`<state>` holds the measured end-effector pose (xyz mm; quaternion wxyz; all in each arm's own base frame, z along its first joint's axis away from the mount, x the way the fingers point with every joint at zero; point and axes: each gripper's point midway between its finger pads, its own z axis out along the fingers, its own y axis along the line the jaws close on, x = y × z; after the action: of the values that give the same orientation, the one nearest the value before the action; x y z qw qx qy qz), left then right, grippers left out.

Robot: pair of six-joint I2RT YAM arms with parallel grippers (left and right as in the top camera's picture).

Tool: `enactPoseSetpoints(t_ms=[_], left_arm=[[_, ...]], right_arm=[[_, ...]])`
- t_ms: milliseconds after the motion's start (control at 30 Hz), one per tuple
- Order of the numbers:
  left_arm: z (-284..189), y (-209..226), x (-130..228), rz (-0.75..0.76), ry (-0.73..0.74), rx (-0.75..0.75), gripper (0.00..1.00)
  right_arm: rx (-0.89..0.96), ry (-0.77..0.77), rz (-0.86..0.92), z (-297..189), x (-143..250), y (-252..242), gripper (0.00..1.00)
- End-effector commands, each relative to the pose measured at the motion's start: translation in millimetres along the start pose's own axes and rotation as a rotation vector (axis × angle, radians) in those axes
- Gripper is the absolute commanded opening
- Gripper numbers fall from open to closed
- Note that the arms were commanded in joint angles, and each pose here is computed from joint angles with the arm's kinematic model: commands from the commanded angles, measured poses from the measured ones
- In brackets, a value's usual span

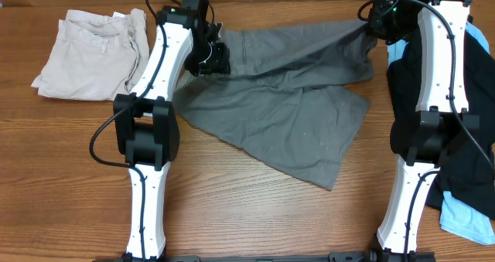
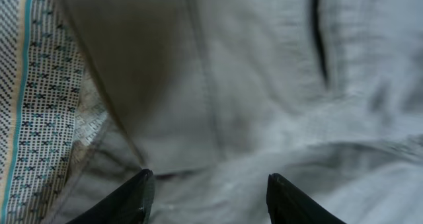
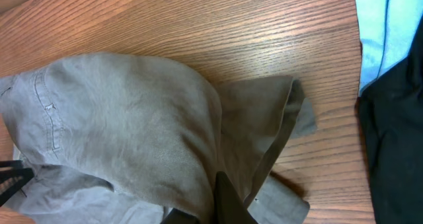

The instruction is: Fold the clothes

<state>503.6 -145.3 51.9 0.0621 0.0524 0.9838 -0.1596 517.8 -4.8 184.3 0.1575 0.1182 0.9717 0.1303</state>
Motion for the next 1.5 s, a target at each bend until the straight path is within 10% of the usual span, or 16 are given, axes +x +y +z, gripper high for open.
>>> enactPoseSetpoints(t_ms=[0,1000,1300,1467], left_arm=[[14.3,14.3,6.1,-0.075,0.026,-0.055,0.57],[55.7,14.4,-2.9,-0.081,0.009,-0.036,0.47],[52.1,1.4,-10.5,-0.086,-0.012,0.048,0.04],[28.7,-4.2,-25.5,-0.081,-0.055,0.07,0.04]], right_arm=[[-0.006,-0.06,-0.011,-21.8,-7.8,3.8,0.05],[0.017,-0.069,-0.011,-22.0,-9.8,-0.1,0.08],[0.017,-0.07,-0.012,-22.0,-10.1,-0.1,0.08],[0.013,-0.07,-0.011,-22.3,-9.9,0.6,0.04]])
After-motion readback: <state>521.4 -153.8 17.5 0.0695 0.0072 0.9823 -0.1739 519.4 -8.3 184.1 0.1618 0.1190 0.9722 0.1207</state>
